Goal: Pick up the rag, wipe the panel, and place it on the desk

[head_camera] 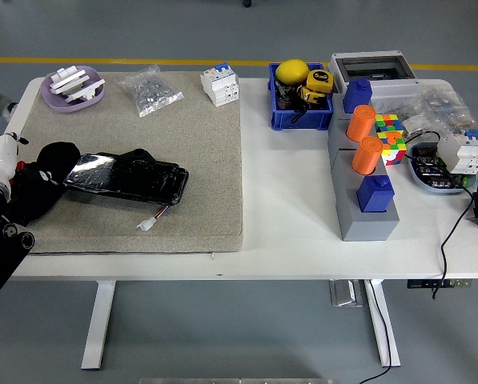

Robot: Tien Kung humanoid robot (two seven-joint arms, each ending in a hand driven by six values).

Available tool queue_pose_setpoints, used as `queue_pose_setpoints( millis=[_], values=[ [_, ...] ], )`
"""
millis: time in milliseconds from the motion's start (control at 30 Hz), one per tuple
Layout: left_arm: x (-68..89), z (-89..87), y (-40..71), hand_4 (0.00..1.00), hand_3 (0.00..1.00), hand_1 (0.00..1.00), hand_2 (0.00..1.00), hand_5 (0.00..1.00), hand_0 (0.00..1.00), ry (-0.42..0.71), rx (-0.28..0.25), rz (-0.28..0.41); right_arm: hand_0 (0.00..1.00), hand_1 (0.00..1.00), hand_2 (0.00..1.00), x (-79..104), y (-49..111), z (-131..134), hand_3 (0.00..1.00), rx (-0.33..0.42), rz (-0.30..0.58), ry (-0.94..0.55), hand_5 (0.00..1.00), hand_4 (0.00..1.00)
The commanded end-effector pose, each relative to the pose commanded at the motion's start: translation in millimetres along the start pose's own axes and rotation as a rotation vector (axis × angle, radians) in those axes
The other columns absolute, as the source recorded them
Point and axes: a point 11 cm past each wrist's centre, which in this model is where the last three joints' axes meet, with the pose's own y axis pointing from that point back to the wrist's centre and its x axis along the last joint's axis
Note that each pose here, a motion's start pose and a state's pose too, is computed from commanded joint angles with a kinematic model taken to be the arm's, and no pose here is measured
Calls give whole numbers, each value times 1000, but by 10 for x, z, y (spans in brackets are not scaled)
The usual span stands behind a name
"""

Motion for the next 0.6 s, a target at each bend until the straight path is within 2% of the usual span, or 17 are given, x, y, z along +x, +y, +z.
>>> queue_pose_setpoints(
  millis=[200, 433, 600],
  values=[
    [149, -8, 16, 947, 784, 850, 889, 301, 784, 19, 0, 36, 755, 603, 594, 7, 1, 1, 557, -1, 1, 2, 468, 941],
    [435, 141, 130, 947, 785, 851, 885, 307, 784, 88, -60, 98, 755, 603, 594, 25, 1, 16, 557, -5, 4, 7, 468, 941],
    [550, 225, 215, 943, 784, 844, 868, 305, 774, 147, -92, 124, 755, 603, 592, 30, 0, 31, 557, -12, 4, 19, 468, 940]
  ],
)
